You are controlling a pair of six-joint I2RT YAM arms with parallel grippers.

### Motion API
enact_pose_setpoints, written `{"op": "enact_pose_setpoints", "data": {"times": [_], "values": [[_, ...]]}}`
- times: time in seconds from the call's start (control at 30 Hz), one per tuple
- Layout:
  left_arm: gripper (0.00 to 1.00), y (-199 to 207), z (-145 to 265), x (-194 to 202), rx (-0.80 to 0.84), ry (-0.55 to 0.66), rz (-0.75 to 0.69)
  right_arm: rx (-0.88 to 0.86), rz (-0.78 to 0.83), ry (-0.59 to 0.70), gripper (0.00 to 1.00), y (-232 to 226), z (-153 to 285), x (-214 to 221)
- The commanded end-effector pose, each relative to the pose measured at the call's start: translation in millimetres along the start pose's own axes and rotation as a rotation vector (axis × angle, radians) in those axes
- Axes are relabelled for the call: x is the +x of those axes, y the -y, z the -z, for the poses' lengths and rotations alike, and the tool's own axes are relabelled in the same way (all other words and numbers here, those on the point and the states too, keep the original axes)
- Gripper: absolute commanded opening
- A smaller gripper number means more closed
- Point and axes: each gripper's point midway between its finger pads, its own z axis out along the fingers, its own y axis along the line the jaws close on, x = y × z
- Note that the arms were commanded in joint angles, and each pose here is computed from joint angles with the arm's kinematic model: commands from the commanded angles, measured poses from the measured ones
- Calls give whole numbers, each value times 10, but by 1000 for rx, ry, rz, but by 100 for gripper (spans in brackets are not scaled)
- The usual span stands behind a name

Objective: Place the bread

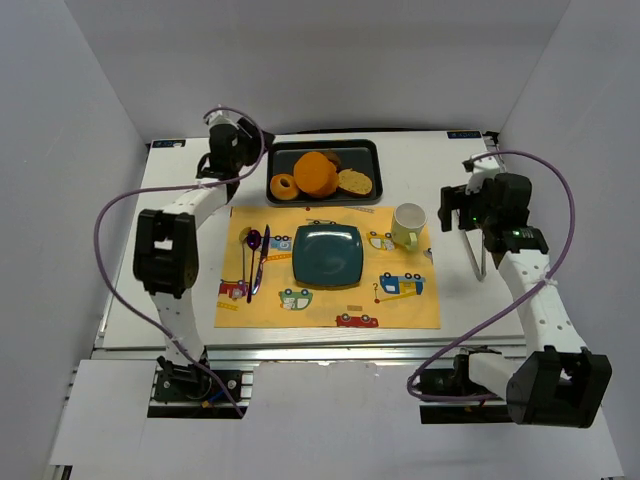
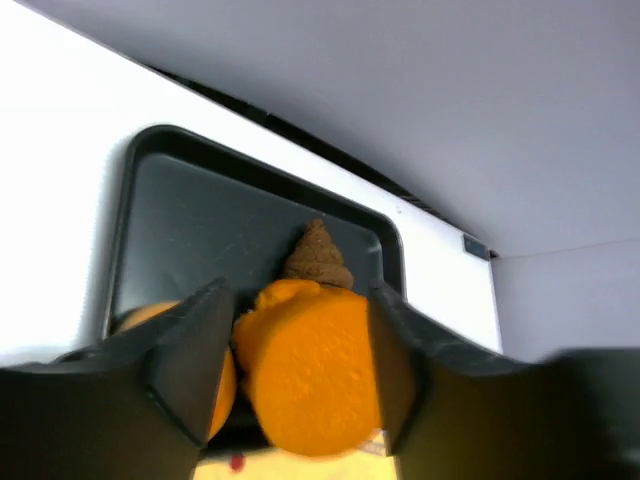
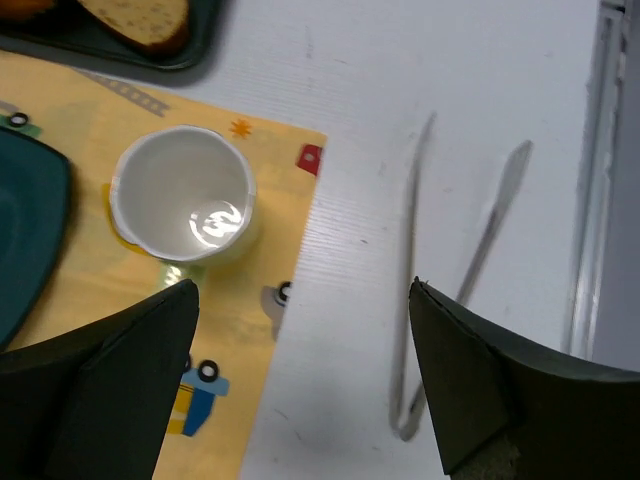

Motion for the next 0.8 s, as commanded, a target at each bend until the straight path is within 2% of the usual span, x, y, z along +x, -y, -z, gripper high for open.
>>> {"op": "enact_pose_setpoints", "data": {"times": [0.0, 0.03, 0.07, 0.13, 0.17, 0.2, 0.23, 0.27, 0.3, 0.33, 0.37, 0.4, 0.5, 0.77], "values": [[32, 519, 694, -504, 87, 67, -162, 16, 66, -72, 89, 268, 75, 275], [11, 443, 785, -419, 69, 43, -179, 16, 120, -123, 83, 325, 72, 424], [0, 390, 888, -355, 56, 22, -199, 14, 112, -154, 74, 395, 76, 553], [1, 340, 1214, -245, 56, 4, -218, -16, 62, -216, 53, 473, 60, 803], [7, 196, 1329, -82, 35, -28, -219, -19, 52, -241, 45, 508, 56, 909], [20, 199, 1491, -67, 38, -24, -224, -19, 48, -266, 44, 541, 34, 1018], [36, 112, 1651, 17, 21, -32, -226, -19, 59, -287, 48, 563, 4, 1101], [52, -32, 1764, 148, -8, -51, -219, -24, 71, -306, 56, 570, -23, 1172], [64, -84, 1864, 192, -19, -48, -211, -32, 68, -332, 66, 574, -69, 1266], [69, -75, 1998, 179, -13, -26, -209, -28, 60, -349, 78, 601, -134, 1330], [71, -121, 2129, 227, -19, -20, -201, -12, 37, -377, 87, 649, -209, 1407], [73, -224, 2214, 319, -41, -31, -192, 8, 9, -410, 89, 701, -265, 1475], [74, -332, 2494, 380, -67, -11, -185, 38, -35, -461, 89, 870, -500, 1540], [74, -517, 2757, 556, -99, -8, -142, 74, -63, -498, 87, 1191, -1033, 1601]]}}
